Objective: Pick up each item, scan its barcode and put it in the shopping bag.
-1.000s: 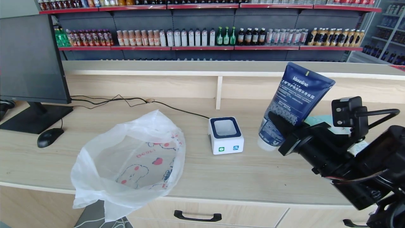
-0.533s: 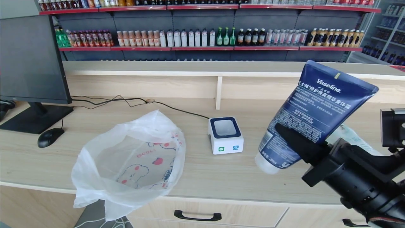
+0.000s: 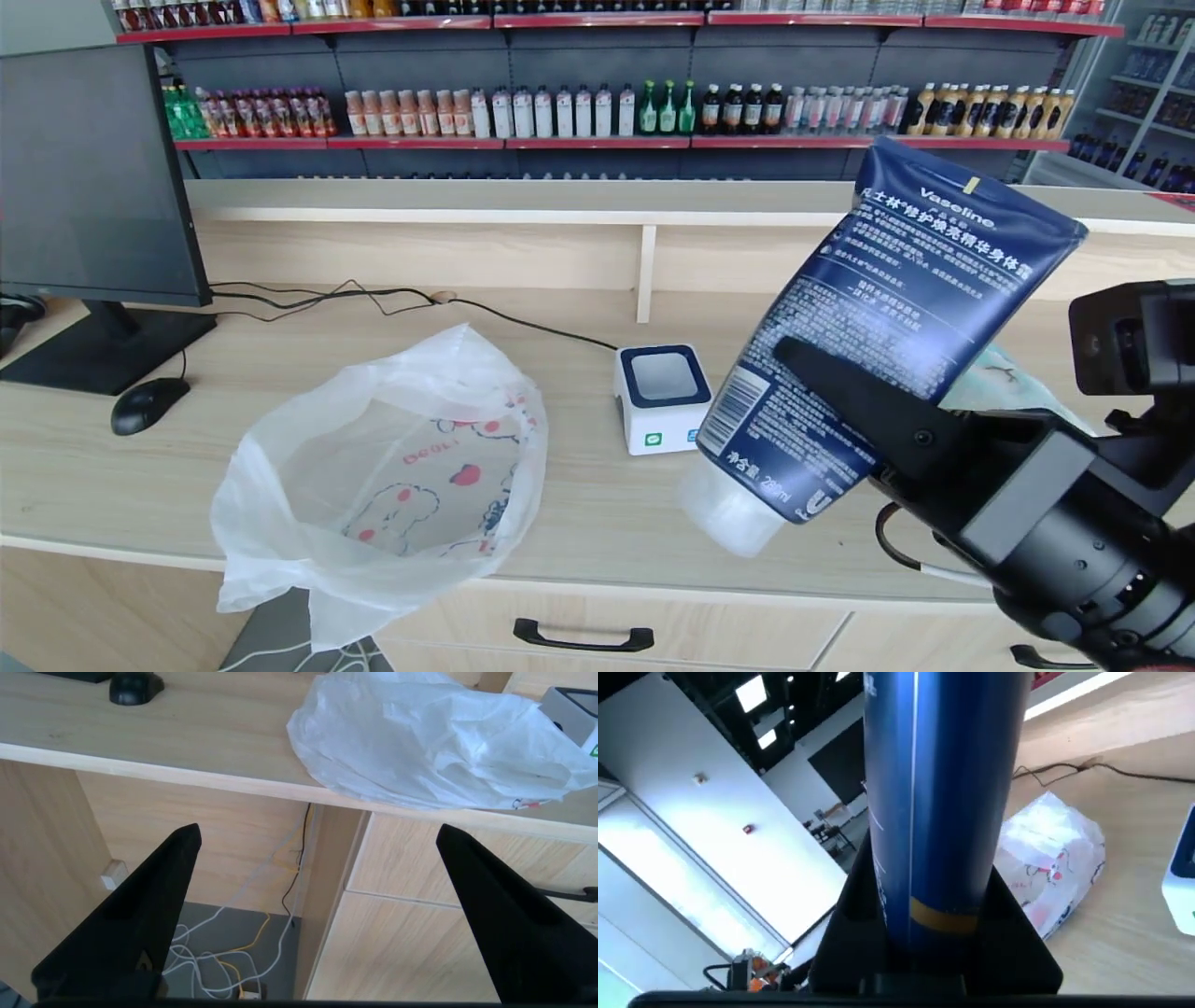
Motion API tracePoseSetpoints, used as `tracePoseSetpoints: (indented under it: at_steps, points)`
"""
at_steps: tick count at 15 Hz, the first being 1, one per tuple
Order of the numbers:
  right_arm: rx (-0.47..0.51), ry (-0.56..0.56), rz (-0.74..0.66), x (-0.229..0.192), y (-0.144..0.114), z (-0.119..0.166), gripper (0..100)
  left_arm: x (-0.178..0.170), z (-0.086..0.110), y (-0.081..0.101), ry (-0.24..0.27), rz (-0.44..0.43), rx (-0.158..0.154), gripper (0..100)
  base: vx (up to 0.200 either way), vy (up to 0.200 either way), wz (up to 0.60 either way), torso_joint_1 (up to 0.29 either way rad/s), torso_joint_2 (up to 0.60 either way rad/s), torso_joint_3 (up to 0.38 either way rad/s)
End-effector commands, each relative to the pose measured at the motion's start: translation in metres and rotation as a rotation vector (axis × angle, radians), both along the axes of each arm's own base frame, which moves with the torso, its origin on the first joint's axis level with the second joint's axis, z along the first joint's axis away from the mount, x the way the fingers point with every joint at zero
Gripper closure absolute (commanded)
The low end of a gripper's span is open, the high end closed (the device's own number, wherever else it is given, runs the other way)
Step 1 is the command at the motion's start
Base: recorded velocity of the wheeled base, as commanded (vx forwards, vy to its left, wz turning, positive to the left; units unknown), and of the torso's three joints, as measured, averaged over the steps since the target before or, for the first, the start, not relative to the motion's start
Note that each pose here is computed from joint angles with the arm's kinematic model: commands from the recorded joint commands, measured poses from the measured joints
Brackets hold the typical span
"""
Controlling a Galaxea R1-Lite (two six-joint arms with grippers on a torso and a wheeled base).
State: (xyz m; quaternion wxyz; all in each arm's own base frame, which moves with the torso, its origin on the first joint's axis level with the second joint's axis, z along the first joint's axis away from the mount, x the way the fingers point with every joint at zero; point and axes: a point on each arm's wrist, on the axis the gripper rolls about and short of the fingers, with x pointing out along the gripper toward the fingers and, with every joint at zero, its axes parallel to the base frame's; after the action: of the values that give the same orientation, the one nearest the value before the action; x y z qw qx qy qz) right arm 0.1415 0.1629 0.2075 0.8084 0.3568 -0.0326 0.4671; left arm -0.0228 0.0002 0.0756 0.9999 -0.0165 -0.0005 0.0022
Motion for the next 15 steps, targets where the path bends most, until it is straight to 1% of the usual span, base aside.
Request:
tracePoseSetpoints:
  at_steps: [1,4,7,11,13,15]
  points:
    - [0.041,0.007,0.095,-0.018,0.005,0.006,100,0.0,0.0,0.0,-0.001,0.0,-0.001,0,0.0,0.0,0.0,0.0,0.0,0.0]
    - [0.075,-0.01,0.14,-0.025,0.01,0.015,100,0.0,0.0,0.0,-0.001,0.002,-0.001,0,0.0,0.0,0.0,0.0,0.0,0.0]
    - [0.126,0.039,0.178,-0.026,0.01,0.018,100,0.0,0.0,0.0,-0.001,0.0,-0.001,0,0.0,0.0,0.0,0.0,0.0,0.0]
    - [0.187,0.067,0.208,-0.027,0.008,0.026,100,0.0,0.0,0.0,-0.001,0.0,-0.001,0,0.0,0.0,0.0,0.0,0.0,0.0]
    - [0.215,0.054,0.216,-0.028,0.008,0.033,100,0.0,0.0,0.0,-0.001,0.0,-0.001,0,0.0,0.0,0.0,0.0,0.0,0.0]
    - [0.219,0.053,0.218,-0.028,0.009,0.034,100,0.0,0.0,0.0,-0.001,0.002,-0.001,0,0.0,0.0,0.0,0.0,0.0,0.0]
